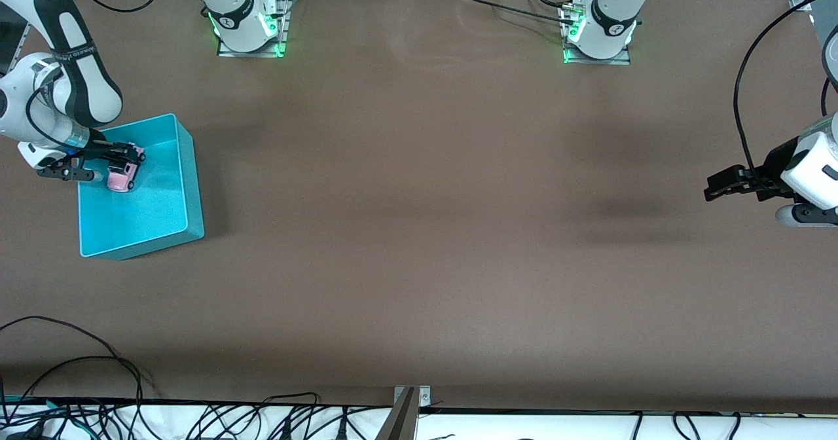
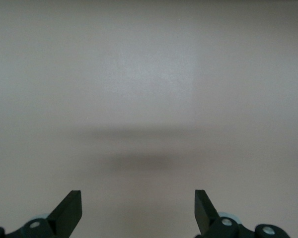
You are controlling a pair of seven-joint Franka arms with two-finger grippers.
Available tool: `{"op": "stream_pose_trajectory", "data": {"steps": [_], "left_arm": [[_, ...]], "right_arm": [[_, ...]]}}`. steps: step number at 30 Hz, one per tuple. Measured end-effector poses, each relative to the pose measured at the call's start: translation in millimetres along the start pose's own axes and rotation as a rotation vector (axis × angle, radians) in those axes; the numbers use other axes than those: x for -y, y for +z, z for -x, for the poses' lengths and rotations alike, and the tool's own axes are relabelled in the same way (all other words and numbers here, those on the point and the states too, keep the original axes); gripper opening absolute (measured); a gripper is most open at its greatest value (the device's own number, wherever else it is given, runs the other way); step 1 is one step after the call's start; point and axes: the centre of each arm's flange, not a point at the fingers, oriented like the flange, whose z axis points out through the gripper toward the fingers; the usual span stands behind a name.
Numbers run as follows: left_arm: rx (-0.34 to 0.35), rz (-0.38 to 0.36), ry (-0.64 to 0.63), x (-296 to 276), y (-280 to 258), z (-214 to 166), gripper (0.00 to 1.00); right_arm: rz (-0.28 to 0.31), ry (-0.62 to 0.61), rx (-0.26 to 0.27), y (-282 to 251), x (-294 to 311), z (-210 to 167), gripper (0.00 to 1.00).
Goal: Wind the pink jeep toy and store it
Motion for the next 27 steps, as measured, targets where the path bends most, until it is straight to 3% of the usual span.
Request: {"op": "stream_pose_trajectory", "data": {"steps": [6,16,27], "left_arm": [[0.000,0.000,0.000,0.0,0.0,0.0,1.00],[0.000,0.000,0.000,-0.1,0.1,0.0,1.00],[0.000,0.000,0.000,-0.3,0.1,0.0,1.00]], "right_arm": [[0.001,0.000,-0.002,1.0,0.0,-0.4,0.56],[0.002,-0.004,-0.007,0.2,2.5,-2.1,0.99],[0.007,-0.024,-0.067,-34.4,9.9,-14.3,1.00]]}}
